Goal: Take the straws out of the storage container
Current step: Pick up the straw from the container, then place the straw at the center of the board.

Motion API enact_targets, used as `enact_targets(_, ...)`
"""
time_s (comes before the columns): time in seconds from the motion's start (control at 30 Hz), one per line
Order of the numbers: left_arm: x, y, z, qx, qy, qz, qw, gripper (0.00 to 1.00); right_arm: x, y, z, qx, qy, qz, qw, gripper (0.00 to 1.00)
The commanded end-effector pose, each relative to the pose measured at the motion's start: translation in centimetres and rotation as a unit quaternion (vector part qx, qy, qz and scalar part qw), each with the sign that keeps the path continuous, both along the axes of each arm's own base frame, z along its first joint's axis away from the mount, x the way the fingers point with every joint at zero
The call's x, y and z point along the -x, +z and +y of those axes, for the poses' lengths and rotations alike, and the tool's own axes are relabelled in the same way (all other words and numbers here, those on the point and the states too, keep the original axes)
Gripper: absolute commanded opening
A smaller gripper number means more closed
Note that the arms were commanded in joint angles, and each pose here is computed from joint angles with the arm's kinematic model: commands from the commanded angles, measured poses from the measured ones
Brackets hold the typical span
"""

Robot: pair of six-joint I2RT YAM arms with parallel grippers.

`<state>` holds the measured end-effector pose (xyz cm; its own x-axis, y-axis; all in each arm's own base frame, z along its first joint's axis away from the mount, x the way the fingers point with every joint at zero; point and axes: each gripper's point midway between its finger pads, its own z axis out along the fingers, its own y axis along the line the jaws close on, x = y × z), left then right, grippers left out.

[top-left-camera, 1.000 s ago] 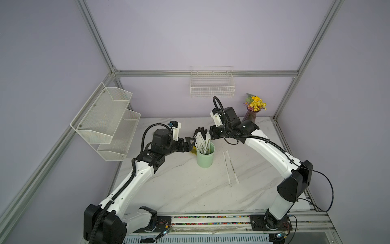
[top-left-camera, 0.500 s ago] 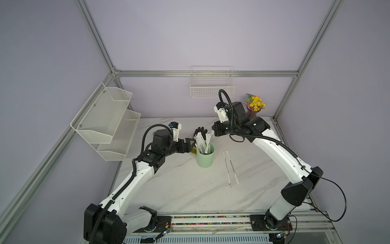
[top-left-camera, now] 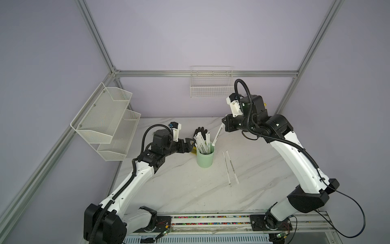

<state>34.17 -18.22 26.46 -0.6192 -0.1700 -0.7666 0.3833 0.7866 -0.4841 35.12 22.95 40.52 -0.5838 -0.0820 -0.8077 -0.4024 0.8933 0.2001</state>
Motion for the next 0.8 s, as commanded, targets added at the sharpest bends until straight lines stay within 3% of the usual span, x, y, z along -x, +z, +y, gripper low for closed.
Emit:
enact_targets(0.0, 0.2, 2.0, 0.4, -0.011, 0.003, -0.038, 0.999, 0.92, 0.8, -1.6, -3.4, 0.063, -0.04, 0.03, 0.997, 0.0)
enact_targets(0.33, 0.6, 2.3, 1.6, -0.044, 0.019, -0.051, 0.998, 0.94, -0.2, -9.4, -8.2, 0.132, -0.093, 0.153, 0.975, 0.0)
enact_targets(0.77, 0.4, 1.7, 1.6, -0.051, 0.018, -0.047, 0.997, 0.94, -1.4, -19.7, -11.5, 0.193, -0.098, 0.317, 0.923, 0.0)
